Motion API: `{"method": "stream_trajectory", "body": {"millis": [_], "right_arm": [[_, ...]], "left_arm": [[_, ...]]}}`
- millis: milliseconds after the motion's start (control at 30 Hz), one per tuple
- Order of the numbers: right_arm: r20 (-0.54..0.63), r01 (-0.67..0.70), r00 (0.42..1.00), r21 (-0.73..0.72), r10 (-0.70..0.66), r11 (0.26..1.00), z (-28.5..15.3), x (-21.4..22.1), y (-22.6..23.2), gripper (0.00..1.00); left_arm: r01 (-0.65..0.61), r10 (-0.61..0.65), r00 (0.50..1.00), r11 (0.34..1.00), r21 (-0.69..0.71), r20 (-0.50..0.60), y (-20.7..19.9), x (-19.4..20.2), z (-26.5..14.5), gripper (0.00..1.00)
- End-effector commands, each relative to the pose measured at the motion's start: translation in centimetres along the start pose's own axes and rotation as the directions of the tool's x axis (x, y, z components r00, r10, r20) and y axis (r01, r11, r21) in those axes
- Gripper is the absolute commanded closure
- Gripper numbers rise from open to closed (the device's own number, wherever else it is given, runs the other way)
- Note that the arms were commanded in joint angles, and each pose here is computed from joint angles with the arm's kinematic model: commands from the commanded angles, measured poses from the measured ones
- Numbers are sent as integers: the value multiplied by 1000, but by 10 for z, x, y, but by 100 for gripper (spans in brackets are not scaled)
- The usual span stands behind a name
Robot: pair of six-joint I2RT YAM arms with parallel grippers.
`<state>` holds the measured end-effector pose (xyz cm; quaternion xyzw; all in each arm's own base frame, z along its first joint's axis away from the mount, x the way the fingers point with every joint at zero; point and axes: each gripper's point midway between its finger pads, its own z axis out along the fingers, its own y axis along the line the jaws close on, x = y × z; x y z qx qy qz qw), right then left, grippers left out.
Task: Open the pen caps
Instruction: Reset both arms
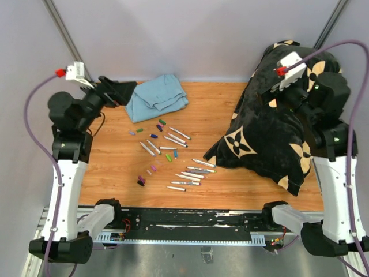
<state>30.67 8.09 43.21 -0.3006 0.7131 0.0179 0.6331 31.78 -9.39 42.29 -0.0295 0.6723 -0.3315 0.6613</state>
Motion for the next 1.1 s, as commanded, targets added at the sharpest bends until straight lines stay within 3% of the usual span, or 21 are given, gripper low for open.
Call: {"method": "stream_trajectory", "body": {"millis": [0,233,1067], "right_arm": [[75,-68,995,61,63,996,-41,-41,-11,2],[165,-256,961,234,221,938,-74,-71,-42,2],[111,-230,971,180,213,956,-64,-57,-30,2]], "left_arm": [[-88,79,994,987,135,77,-62,-62,-17,1],[-125,96,985,969,212,142,-103,-94,-44,1],[-164,149,985,964,210,88,-98,-57,-40,1]]}}
